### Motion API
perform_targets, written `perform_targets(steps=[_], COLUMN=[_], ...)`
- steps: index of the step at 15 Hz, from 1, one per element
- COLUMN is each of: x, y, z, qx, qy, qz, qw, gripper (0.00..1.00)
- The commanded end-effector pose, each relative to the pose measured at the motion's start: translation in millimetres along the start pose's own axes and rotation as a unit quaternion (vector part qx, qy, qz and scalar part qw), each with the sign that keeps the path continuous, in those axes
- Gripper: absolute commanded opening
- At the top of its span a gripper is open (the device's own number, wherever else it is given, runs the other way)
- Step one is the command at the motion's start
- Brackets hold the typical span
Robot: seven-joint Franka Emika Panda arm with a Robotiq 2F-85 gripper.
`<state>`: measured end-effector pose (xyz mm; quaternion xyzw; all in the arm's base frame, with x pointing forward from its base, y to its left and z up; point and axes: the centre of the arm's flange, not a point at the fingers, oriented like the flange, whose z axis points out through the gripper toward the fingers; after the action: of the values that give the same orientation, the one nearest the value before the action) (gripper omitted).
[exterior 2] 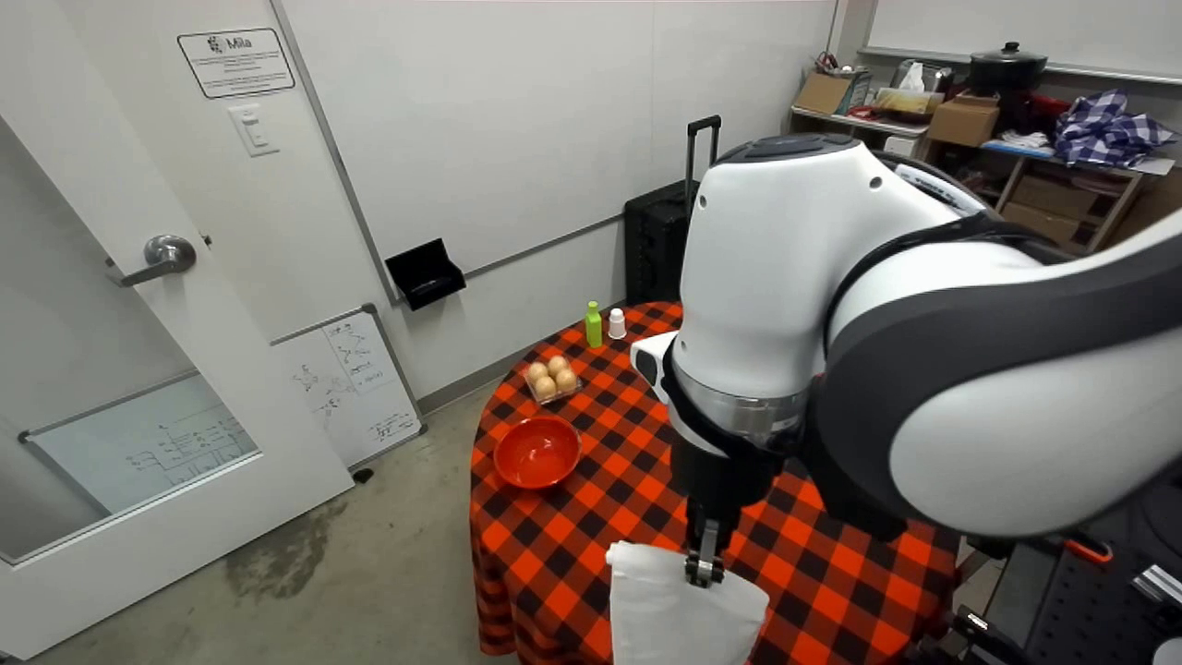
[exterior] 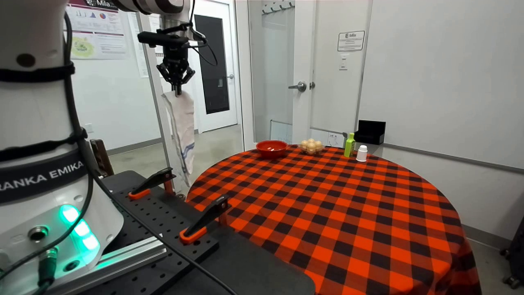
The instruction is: Move the towel to the left, then straighten it
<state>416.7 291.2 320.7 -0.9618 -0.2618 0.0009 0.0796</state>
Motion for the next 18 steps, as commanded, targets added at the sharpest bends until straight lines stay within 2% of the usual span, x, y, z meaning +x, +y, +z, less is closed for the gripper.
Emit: perform_targets(steps=[1, 5, 10, 12, 18], x=[23.3, 31.5, 31.8, 27.4, 14.6], y=[53.8, 122.4, 206.0, 238.5, 326.3], z=[23.1, 54.7, 93.2, 105.7, 131.6], qx=[0.003, 0.016, 0.007, 0.006, -0.027], qy=[0.004, -0.001, -0.006, -0.012, -0.022], qz=[0.053, 0.105, 0.125, 0.115, 0.075], qw=[0.9986, 0.9943, 0.9921, 0.9932, 0.9965], gripper=[0.01, 0.01, 0.01, 0.01, 0.01])
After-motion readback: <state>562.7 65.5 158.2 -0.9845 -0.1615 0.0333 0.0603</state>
